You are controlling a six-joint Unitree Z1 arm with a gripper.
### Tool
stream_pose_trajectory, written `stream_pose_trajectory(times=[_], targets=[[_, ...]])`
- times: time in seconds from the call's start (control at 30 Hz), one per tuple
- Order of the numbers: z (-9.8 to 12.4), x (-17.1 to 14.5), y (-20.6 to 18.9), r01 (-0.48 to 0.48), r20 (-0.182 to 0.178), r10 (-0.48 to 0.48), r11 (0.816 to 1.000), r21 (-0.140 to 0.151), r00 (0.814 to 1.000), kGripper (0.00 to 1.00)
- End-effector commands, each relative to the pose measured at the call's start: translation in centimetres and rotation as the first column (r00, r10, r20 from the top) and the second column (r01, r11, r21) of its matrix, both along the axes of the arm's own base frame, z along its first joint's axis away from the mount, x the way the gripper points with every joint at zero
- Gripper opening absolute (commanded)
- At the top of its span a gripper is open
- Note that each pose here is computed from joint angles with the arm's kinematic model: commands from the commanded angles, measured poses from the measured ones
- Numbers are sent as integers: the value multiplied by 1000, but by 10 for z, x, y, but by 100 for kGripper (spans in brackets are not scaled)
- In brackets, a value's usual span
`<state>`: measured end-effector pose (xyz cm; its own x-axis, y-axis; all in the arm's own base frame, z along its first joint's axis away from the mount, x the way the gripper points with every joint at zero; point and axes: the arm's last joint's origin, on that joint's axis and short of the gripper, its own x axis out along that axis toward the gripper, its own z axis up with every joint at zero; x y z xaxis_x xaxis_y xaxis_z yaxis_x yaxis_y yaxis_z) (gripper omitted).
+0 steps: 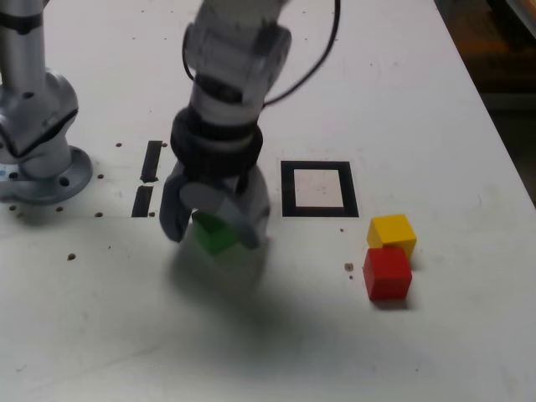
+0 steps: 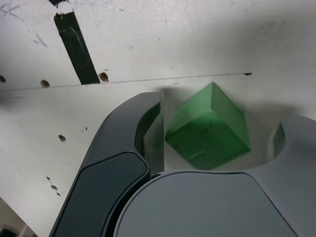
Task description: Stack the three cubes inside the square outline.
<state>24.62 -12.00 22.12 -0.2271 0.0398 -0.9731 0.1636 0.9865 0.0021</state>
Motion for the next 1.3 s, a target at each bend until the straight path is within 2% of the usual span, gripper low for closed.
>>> stream_pose_trajectory(times=[0.0, 0.17, 0.27, 0.33, 0.43, 0.57, 0.63, 0.87, 1.0, 1.27], targets=[[18, 3, -3, -11, 46, 11, 1000, -2, 999, 89], [65, 17, -21, -39, 128, 34, 998, 41, 991, 91], [95, 32, -41, -60, 194, 46, 996, 70, 980, 92], [108, 44, -55, -71, 224, 52, 994, 78, 973, 92], [113, 65, -76, -82, 241, 62, 994, 74, 969, 91], [105, 91, -95, -81, 252, 67, 996, 45, 965, 91], [100, 100, -101, -74, 258, 61, 996, 41, 964, 91], [90, 108, -107, -63, 245, 49, 997, 48, 968, 91], [80, 114, -109, -68, 215, 59, 997, 34, 975, 91], [55, 124, -106, -97, 129, 93, 995, 23, 987, 91]])
